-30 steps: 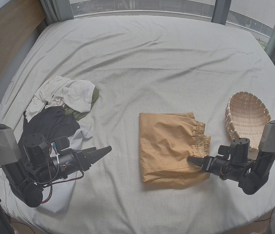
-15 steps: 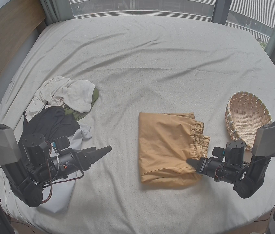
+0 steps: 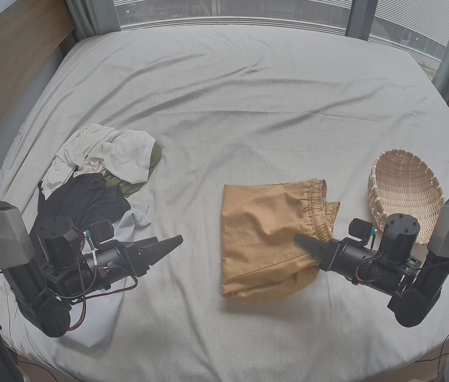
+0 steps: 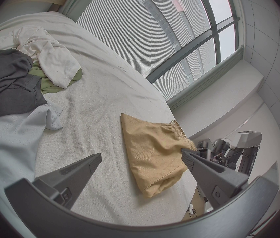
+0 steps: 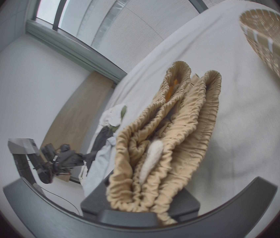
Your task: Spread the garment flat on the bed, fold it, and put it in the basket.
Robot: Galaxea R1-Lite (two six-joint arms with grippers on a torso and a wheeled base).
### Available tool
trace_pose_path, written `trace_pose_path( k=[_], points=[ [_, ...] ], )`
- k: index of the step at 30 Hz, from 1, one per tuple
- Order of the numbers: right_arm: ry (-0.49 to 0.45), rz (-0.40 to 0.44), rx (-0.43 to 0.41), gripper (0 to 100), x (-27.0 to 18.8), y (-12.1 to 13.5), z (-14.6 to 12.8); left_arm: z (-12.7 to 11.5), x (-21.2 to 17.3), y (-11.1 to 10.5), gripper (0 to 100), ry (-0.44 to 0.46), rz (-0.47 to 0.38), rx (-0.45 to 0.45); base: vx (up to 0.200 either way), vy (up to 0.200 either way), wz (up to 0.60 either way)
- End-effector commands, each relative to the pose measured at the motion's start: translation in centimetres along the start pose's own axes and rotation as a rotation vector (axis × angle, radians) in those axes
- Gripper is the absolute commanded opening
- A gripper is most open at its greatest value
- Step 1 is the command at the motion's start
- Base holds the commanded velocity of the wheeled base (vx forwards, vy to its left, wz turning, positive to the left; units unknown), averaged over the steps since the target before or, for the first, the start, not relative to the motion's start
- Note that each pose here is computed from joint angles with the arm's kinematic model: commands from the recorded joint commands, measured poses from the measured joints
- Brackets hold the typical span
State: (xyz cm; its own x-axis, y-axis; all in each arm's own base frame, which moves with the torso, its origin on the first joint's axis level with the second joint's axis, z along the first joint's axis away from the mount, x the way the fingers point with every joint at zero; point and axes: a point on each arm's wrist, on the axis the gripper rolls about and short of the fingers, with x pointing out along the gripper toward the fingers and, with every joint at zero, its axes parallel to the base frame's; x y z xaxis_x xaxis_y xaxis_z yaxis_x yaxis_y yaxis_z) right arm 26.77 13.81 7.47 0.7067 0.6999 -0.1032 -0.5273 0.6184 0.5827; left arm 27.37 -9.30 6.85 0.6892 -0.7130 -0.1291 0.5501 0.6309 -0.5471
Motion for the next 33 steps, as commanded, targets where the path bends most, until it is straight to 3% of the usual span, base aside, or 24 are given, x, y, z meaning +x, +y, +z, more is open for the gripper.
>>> trace_pose_path(
  k=[1, 5, 9, 18, 21, 28, 33],
  points=[
    [-0.068, 0.111, -0.04, 0, -1.0, 3.5, 1.9, 0.0, 0.1, -0.2, 100, -0.001, -0.008, 0.004, 0.0, 0.0, 0.0],
    [-0.114, 0.164, -0.061, 0, -1.2, 5.1, 3.0, -0.2, 0.2, -0.4, 100, 0.005, -0.014, 0.008, 0.0, 0.0, 0.0],
    [-0.159, 0.194, -0.073, 0, -1.6, 5.9, 4.1, -0.5, -0.1, -0.1, 100, 0.017, 0.001, 0.117, 0.0, 0.0, 0.0],
    [-0.242, 0.207, -0.105, 0, -2.2, 6.5, 6.1, -0.7, -0.2, -0.4, 100, 0.024, -0.002, 0.116, 0.0, 0.0, 0.0],
    [-0.286, 0.179, -0.119, 0, -2.5, 6.0, 7.1, -0.6, -0.2, -0.3, 100, 0.019, -0.001, 0.119, 0.0, 0.0, 0.0],
    [-0.429, -0.014, -0.225, 0, -4.9, 1.7, 11.4, -0.4, -0.2, -0.2, 100, 0.014, 0.002, 0.123, 0.0, 0.0, 0.0],
    [-0.456, -0.135, -0.275, 0, -6.2, -0.7, 13.1, -0.4, -0.1, -0.2, 100, 0.011, 0.002, 0.126, 0.0, 0.0, 0.0]
  ],
)
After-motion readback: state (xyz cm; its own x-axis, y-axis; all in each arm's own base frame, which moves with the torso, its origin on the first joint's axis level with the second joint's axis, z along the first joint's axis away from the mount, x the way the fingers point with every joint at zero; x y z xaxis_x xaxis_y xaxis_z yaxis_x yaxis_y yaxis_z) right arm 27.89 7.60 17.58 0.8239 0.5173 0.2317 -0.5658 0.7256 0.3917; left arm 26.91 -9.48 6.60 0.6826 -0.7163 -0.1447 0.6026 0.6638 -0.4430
